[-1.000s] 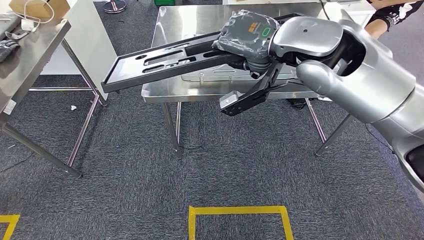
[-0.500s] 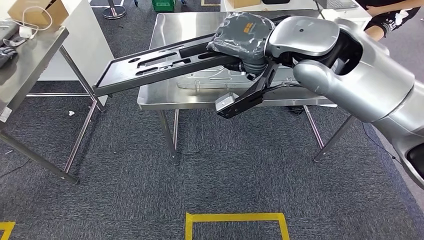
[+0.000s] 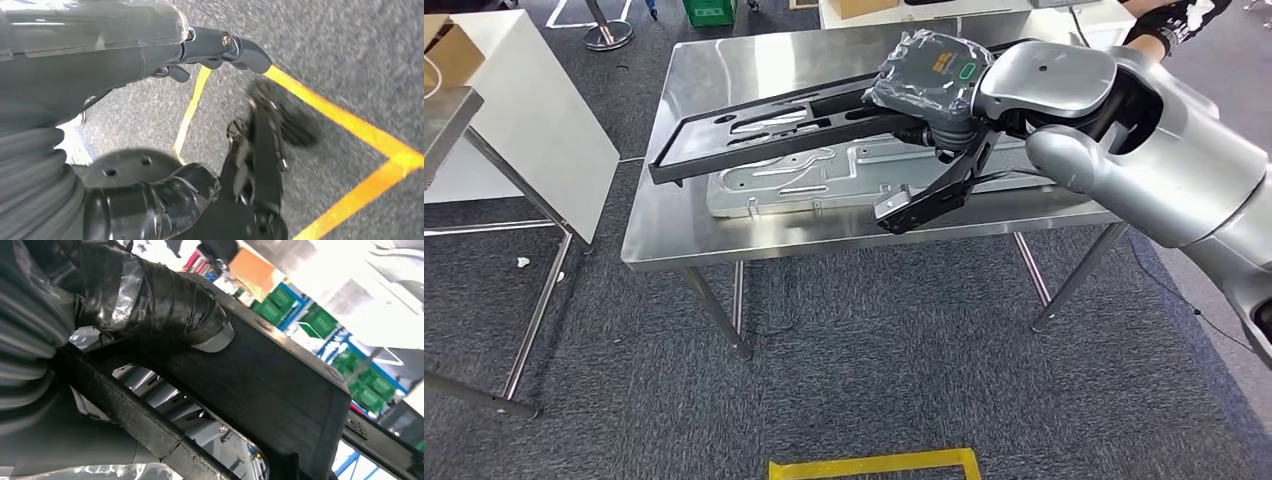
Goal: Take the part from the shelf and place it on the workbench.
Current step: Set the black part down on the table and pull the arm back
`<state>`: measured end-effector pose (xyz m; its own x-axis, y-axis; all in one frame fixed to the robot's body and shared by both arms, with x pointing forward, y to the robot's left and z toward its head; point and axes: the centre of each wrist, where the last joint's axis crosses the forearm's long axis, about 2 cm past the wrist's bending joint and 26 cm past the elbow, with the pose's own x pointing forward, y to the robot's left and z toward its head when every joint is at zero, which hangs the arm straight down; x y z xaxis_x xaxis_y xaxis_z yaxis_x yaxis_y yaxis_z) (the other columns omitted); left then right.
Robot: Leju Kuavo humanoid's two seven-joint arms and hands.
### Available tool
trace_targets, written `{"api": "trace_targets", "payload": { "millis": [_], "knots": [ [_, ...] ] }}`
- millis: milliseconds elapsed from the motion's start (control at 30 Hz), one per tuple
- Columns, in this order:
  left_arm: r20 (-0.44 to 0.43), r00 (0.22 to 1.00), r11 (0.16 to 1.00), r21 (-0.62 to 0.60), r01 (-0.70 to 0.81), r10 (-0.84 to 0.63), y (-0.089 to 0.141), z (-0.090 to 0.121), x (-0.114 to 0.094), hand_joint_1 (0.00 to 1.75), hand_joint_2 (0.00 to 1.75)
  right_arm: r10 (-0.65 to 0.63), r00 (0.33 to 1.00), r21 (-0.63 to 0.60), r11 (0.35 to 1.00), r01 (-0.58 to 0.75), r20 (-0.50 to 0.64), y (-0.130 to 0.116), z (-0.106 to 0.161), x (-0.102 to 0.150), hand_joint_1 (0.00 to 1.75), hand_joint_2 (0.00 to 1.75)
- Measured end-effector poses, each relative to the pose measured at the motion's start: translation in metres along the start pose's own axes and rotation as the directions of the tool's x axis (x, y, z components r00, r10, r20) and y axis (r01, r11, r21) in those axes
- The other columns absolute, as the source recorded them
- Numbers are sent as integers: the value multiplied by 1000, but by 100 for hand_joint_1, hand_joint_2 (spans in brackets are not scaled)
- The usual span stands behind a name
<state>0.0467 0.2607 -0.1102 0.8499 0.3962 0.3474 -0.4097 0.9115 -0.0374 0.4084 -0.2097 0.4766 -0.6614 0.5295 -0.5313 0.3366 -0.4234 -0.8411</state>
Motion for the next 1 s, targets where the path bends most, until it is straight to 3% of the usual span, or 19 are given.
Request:
{"api": "trace_targets", "payload": {
  "millis": [533,1000],
  "knots": [
    [19,1000,1000,6,-21,21,2,0,1,0,175,-24,1000,41,999,24,-2,22,1,1,175,175],
    [18,1000,1000,6,-20,20,1,0,1,0,175,-7,1000,12,1000,7,-23,3,7,-9,175,175]
  ]
}}
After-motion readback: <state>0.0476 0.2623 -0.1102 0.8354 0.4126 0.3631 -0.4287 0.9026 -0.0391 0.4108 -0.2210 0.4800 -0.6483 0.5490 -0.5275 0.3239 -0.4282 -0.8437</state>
